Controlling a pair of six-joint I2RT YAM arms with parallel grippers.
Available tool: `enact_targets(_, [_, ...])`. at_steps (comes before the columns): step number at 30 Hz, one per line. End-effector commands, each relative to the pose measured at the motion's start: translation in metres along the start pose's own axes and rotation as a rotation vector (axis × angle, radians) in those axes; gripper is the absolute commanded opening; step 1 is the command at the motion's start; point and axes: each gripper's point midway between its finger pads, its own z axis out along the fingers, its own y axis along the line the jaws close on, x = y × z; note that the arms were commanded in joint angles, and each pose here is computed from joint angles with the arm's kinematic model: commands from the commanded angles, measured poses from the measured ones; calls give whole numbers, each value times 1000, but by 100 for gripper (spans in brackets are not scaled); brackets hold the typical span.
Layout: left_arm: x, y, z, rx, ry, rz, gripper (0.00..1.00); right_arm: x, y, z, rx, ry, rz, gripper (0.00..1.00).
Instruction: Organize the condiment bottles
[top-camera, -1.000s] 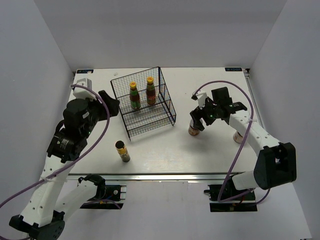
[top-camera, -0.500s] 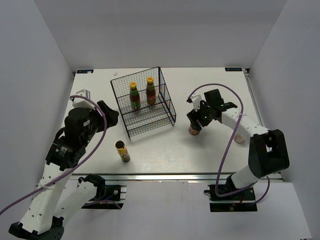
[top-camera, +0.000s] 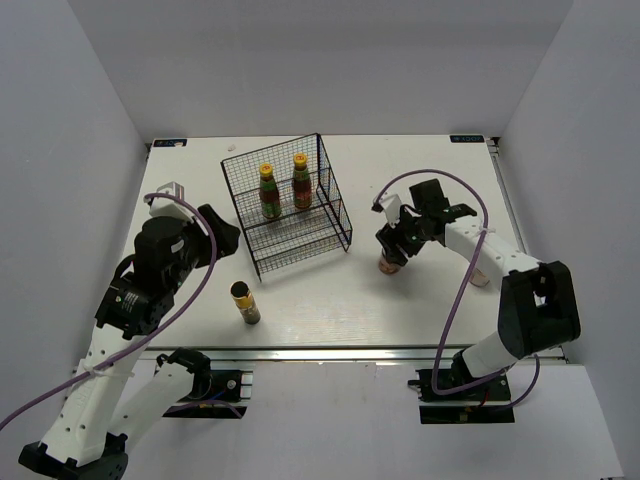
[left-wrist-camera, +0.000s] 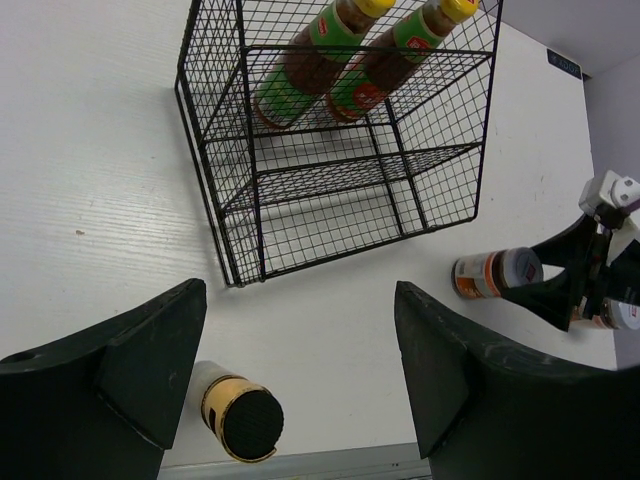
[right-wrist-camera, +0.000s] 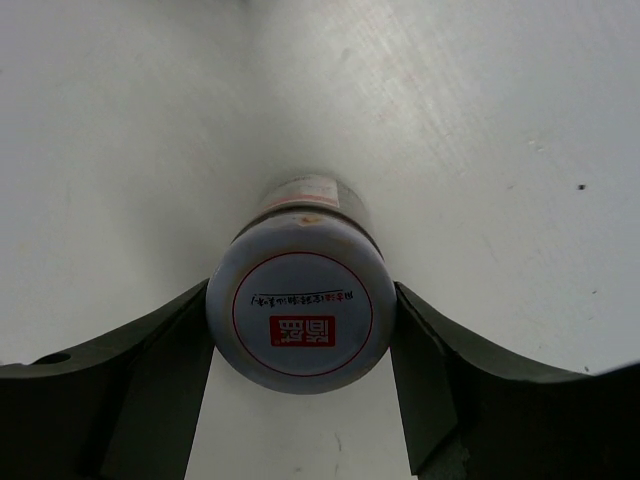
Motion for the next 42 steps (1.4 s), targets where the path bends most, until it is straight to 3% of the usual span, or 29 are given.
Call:
enact_targets(1, [2,2,-4,0,-3,-7,86,-27,29,-44,-125,-87,-172,0])
enact_targets(5, [7,2,0,11,5,-10,86,-49,60,-80,-239,-204,-302,0])
enact_targets(11, [6,-1,5,17,5,-1,86,-100,87,-107,-333,-331,-333,0])
enact_targets(15, [5,-1,4,14,6,13,87,-145,105,-106,-346,-400,-348,0])
enact_targets(25, [0,1,-3,15,-25,-9,86,-239,123,-75,-278,-467,-165,0])
enact_targets(32, [-1,4,-9,9,-36,-16,86,-263,107,-43,-198,-451,-43,0])
enact_targets(42, [1,5,-7,5,-36,-15,87,-259,79,-9,-61,-413,45,0])
